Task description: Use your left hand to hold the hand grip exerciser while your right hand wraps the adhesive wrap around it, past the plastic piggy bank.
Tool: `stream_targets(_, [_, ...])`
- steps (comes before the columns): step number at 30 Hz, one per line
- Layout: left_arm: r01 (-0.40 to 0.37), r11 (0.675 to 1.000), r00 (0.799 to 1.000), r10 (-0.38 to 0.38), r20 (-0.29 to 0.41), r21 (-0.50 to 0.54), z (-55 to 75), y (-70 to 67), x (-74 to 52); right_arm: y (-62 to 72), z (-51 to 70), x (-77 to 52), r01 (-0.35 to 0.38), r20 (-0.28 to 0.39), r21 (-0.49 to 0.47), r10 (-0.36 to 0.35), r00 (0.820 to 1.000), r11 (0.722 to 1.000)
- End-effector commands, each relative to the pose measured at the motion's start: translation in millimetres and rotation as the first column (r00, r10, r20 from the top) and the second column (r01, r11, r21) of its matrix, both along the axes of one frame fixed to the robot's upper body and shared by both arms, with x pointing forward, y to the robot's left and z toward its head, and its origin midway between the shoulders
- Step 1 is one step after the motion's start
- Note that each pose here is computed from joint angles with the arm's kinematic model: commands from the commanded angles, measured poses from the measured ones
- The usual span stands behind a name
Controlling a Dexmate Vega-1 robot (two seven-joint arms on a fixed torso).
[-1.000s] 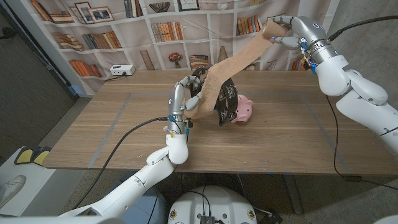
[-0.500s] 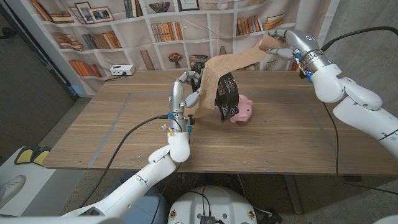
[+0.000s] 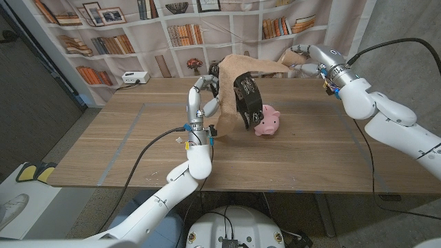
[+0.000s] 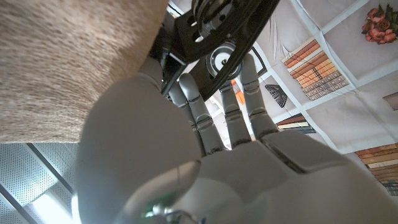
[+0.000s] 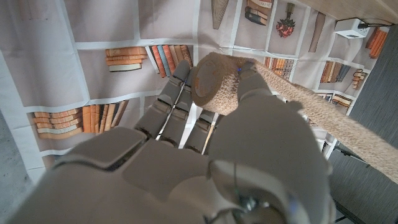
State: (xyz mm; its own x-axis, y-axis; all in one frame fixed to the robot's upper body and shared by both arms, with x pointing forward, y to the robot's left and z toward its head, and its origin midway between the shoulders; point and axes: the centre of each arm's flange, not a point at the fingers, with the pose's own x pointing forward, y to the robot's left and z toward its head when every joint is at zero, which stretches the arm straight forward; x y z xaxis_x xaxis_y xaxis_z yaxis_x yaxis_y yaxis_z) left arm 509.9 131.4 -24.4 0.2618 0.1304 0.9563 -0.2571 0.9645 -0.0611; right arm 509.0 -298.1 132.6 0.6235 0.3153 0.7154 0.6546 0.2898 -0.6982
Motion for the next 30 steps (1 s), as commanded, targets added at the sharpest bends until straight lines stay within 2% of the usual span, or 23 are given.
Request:
stream_targets(1, [0.108,0.990,0.993,-0.111,-0.033,-0.089,-0.3,1.5,2.1,6.7,-22.7,3.2,-0.025,-0.055,-0.006,0.025,0.998,1.000])
stream_targets(13, [0.122,0.984,0.991,-0.129,-0.044,-0.132,-0.5,1.2,5.2,27.8,-40.3,-13.7,-0.110,-0.075,-0.036,0.107,0.991,0.993])
stream_targets(19, [0.141,0.975,0.987,-0.152,-0.051,-0.172,-0.9,0.2,6.8,41.5,-49.3,-22.4,-0.170,-0.104,-0.050,0.164,0.981,0.984])
stream_targets(23, [0.180,0.960,0.978,-0.198,-0.070,-0.213,-1.7,-2.3,8.6,51.2,-58.1,-27.5,-0.212,-0.126,-0.065,0.202,0.971,0.975])
stream_targets(27, [0.245,0.926,0.953,-0.285,-0.105,-0.286,-5.3,-7.5,12.9,59.9,-67.1,-33.1,-0.267,-0.152,-0.048,0.257,0.954,0.963])
stream_targets(30, [0.256,0.920,0.948,-0.300,-0.111,-0.297,-6.7,-10.1,12.9,64.9,-73.2,-36.1,-0.288,-0.161,-0.046,0.278,0.947,0.956])
